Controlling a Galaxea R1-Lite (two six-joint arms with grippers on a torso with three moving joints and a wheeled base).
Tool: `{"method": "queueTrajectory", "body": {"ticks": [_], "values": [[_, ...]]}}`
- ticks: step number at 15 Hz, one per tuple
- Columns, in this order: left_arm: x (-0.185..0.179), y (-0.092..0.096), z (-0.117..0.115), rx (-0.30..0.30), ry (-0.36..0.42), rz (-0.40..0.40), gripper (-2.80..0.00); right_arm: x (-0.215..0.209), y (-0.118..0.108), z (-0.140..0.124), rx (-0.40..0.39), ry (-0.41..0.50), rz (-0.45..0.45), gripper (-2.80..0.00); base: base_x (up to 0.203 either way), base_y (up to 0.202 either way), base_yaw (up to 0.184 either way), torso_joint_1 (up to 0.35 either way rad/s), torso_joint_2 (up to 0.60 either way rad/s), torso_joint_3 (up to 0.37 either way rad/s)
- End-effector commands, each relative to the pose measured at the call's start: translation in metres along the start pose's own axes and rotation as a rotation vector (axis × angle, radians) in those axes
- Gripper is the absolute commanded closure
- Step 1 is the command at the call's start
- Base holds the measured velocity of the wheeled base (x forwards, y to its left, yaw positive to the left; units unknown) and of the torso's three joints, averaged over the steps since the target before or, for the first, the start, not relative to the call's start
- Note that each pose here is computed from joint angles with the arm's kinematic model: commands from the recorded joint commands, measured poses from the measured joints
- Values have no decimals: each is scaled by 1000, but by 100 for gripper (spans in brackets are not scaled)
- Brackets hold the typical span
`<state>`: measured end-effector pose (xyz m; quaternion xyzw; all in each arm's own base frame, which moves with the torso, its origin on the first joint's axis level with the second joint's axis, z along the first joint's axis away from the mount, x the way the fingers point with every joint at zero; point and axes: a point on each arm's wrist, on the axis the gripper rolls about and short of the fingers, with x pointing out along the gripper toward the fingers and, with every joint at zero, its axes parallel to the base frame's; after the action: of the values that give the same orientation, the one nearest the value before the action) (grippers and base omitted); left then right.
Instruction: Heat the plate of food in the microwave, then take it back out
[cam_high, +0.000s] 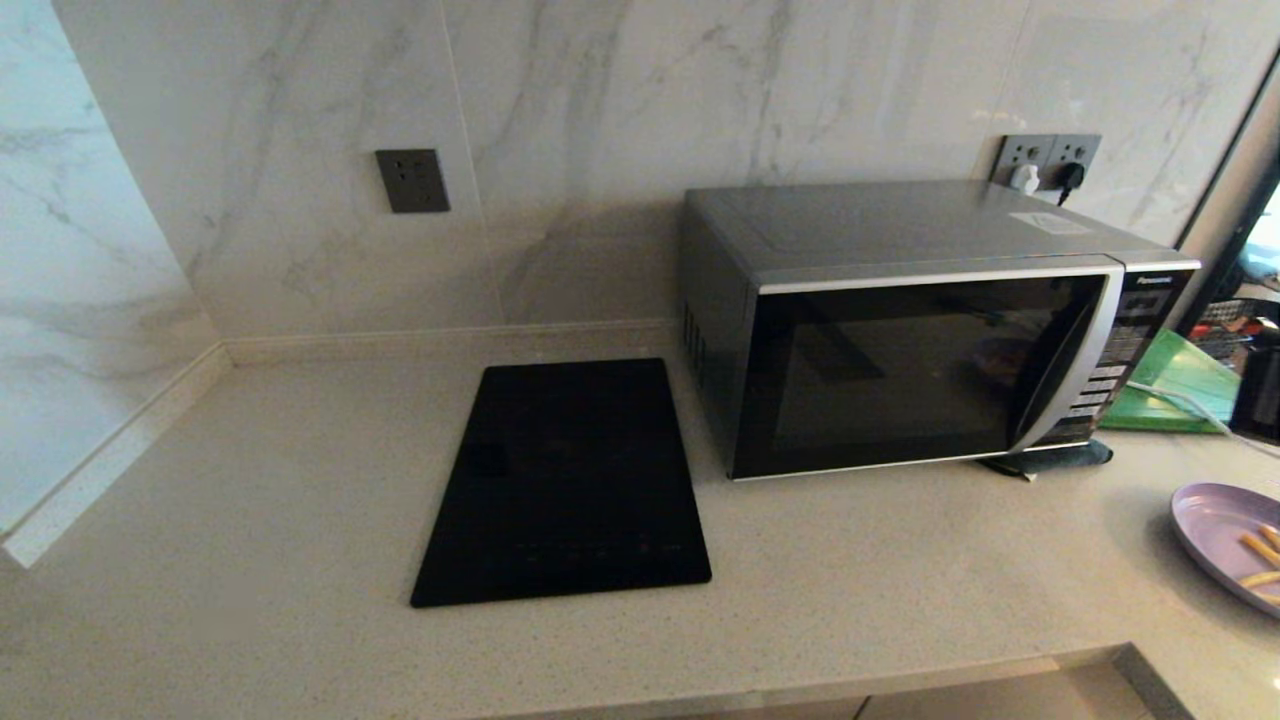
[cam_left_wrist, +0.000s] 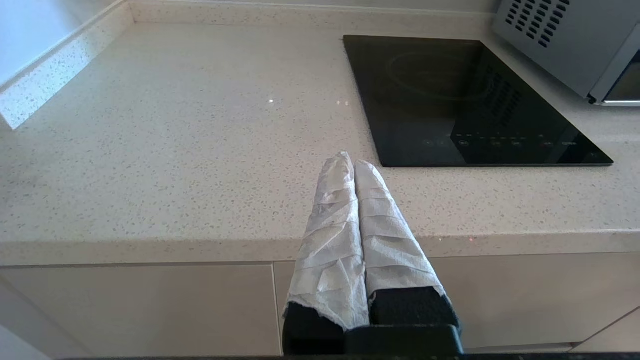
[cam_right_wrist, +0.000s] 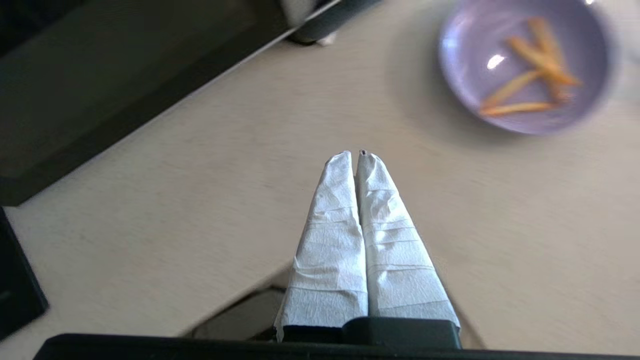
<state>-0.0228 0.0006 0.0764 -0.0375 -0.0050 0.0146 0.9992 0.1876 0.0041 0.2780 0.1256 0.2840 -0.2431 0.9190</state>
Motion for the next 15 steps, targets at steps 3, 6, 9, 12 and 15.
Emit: {"method": "queueTrajectory", "body": {"ticks": [3, 6, 9, 12, 15], "values": [[0, 0, 0, 0, 1, 1, 0, -87, -68, -41, 79, -209, 104, 0, 0, 0, 0, 0, 0, 0], [0, 0, 0, 0, 1, 1, 0, -125, -105, -83, 90, -333, 203, 0, 0, 0, 0, 0, 0, 0], [0, 0, 0, 0, 1, 1, 0, -145, -134, -125, 64, -442, 258, 0, 0, 0, 0, 0, 0, 0], [0, 0, 0, 0, 1, 1, 0, -157, -158, -166, 15, -510, 298, 0, 0, 0, 0, 0, 0, 0], [0, 0, 0, 0, 1, 1, 0, -161, -173, -208, -28, -493, 369, 0, 0, 0, 0, 0, 0, 0]]}}
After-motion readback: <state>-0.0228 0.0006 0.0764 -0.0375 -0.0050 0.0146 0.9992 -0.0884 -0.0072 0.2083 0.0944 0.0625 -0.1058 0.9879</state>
